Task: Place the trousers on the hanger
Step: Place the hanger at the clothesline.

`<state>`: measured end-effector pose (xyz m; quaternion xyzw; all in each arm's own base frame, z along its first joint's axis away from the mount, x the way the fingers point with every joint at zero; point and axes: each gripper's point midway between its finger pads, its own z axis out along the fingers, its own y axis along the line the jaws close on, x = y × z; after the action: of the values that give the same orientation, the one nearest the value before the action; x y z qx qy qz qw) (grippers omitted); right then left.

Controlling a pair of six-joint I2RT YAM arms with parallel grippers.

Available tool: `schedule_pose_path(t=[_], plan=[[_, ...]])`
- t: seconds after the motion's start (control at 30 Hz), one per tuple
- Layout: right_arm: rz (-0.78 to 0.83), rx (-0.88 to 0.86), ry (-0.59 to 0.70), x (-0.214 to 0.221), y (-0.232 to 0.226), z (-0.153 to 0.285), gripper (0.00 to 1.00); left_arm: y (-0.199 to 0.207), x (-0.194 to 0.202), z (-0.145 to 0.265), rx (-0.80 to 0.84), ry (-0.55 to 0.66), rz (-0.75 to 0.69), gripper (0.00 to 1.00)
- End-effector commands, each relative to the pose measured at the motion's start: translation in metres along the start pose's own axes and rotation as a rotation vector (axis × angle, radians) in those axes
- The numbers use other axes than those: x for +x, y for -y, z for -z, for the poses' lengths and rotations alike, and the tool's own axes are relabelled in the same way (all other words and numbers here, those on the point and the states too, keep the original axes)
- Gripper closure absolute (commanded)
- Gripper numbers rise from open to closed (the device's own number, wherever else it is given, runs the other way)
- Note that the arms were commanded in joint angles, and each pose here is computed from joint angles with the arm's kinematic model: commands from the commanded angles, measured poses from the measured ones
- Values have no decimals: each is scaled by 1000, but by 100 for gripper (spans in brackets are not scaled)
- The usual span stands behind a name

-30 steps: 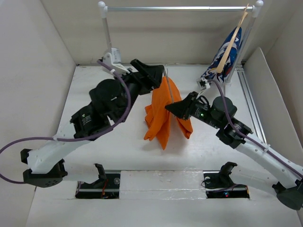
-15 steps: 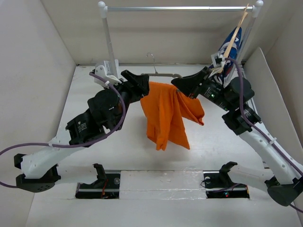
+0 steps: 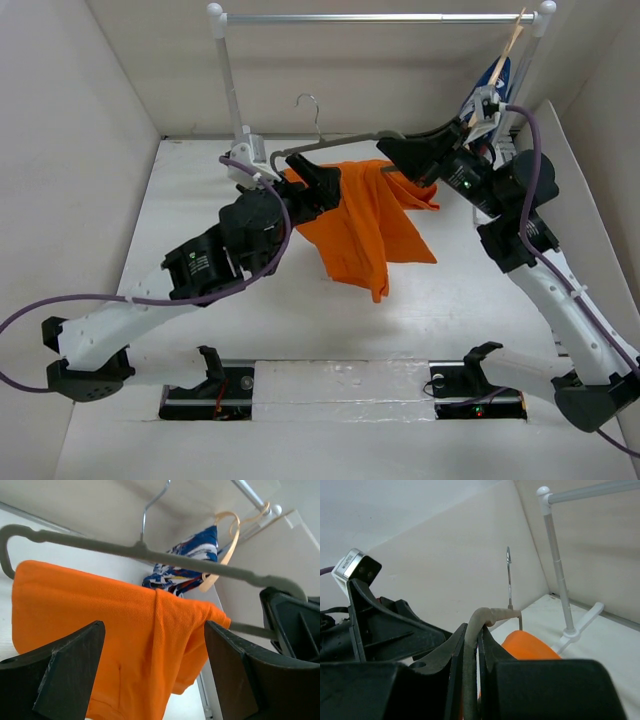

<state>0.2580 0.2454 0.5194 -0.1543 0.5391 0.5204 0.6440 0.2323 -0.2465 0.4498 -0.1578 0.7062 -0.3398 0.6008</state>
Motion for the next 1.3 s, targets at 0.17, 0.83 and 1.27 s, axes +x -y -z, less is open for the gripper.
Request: schedule_pose_path(t=[0.17, 0.83, 1.27], plan=[[224, -76, 342, -122, -26, 18, 100, 13, -1, 8, 79, -30, 87, 27], [392, 222, 495, -222, 91, 14, 100, -53, 71, 26, 1, -222, 13, 29], [370, 404, 503, -198, 161, -1, 100, -58, 81, 28, 6, -253, -25, 29]])
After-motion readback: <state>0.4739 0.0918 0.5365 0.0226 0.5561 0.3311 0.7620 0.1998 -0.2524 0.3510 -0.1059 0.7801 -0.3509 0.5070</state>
